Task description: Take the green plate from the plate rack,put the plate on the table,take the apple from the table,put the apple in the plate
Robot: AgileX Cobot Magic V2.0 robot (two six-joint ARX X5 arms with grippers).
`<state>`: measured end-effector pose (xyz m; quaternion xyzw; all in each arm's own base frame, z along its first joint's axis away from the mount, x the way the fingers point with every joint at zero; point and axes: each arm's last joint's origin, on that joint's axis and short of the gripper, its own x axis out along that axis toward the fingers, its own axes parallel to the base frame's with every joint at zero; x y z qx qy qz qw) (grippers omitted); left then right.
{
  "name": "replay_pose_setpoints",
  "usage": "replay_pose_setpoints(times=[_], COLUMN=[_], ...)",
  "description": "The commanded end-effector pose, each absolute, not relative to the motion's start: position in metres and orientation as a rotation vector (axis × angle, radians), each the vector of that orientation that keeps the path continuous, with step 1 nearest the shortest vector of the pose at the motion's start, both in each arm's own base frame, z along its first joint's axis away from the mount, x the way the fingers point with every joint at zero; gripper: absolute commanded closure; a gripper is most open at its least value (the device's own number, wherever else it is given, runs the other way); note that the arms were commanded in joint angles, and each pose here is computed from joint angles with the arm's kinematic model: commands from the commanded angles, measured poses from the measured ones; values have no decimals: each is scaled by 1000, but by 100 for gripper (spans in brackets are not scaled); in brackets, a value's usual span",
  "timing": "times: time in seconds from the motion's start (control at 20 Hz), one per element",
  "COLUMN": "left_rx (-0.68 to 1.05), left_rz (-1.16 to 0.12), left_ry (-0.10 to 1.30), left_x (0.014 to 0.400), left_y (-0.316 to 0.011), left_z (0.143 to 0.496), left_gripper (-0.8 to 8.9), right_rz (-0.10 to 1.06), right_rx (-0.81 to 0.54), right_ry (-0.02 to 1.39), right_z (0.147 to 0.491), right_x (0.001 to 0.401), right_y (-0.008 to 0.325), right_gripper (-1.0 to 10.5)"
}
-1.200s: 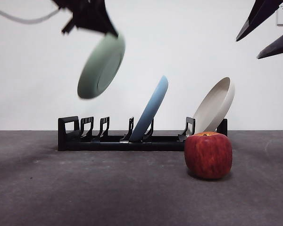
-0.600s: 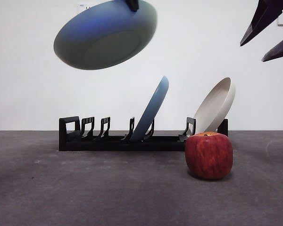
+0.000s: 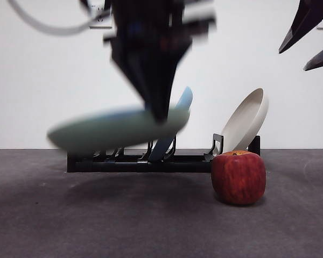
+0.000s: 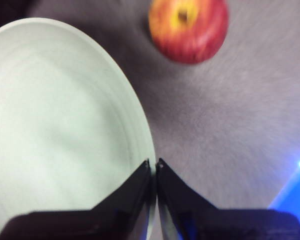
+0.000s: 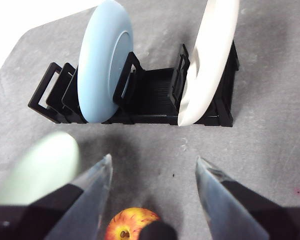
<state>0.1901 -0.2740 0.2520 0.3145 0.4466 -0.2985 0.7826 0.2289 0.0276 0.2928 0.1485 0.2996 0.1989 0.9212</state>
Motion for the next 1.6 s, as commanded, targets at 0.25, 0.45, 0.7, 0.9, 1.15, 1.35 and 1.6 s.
replay_pose_setpoints(times=[0.25,0.45,0.7,0.9,1.15,1.35,1.6], left_rx=[650,662,655,573,295,151,21], left_rz=[-734,-763,-704,-586,-564,-568,-472], left_ry=[945,937,941,789,453,274,103], left_x=[168,159,167,170,147,119,89], left_y=[-275,-278,-272,-255,-200,-156,-108], left_z=[177,170,172,215,316,361,392], left_gripper=[822,744,463,463,468,468,468], right_rz=[408,420,479,548,561,543,558], right_rx=[297,297,228,190,88,17,-53], right_ry=[606,620,673,706,758,828,977], right_z=[294,293,289,287,277,260,223], right_x=[230,229,224,219,216,224,237], right_y=[27,28,40,57,90,109,131], right_gripper=[664,662,550,409,410,411,411])
